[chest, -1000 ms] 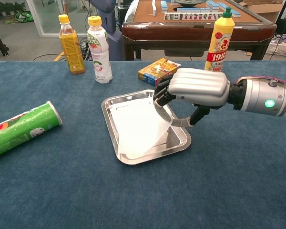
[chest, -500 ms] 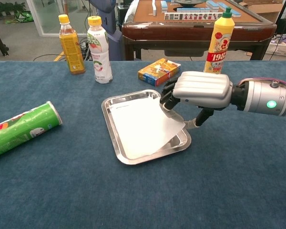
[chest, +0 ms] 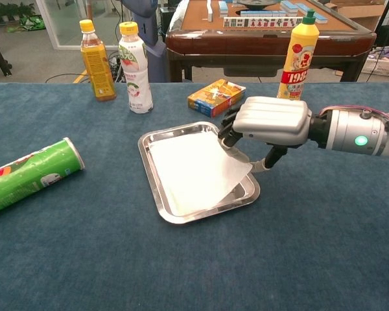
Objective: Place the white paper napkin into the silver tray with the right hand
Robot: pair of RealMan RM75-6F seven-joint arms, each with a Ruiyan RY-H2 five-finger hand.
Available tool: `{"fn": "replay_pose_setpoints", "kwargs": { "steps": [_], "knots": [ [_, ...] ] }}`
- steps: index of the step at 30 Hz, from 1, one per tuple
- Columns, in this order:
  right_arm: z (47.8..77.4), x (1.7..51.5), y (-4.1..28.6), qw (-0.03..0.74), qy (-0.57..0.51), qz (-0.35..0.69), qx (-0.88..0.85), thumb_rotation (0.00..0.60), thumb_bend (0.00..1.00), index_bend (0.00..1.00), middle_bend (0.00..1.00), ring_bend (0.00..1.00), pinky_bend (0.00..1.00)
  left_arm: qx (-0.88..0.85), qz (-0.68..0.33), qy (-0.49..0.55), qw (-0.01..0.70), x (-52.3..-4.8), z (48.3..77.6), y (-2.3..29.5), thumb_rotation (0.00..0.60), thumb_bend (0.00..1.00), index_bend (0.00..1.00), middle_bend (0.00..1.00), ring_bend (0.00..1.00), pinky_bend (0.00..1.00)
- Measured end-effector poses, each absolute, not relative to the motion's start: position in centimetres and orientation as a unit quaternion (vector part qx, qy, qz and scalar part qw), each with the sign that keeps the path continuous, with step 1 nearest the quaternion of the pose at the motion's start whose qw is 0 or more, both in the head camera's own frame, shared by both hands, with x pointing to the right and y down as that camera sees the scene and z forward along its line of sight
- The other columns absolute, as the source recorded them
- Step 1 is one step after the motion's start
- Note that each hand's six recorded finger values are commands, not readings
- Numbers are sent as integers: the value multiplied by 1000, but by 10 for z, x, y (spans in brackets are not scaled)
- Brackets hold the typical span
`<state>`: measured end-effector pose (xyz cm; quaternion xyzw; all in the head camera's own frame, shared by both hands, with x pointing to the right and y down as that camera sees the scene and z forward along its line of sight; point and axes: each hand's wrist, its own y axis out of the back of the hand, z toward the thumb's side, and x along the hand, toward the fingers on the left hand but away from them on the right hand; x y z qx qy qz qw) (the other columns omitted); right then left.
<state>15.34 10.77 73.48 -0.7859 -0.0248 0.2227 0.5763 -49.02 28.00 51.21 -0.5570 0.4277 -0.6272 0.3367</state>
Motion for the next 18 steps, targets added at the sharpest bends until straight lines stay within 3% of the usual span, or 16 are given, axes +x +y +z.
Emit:
{"fn": "replay_pose_setpoints", "kwargs": {
  "steps": [7,18],
  "knots": [
    [738,152,105,576,-29,233,-783,600,291,675,431,347,305,-556,-628,428,336,-491,512,281,600,274,195,122,107,0],
    [744,147,104,569,-46,248,-783,600,200,562,371,303,305,-557,-628,429,335,-492,512,281,600,274,195,122,107,0]
  ]
}}
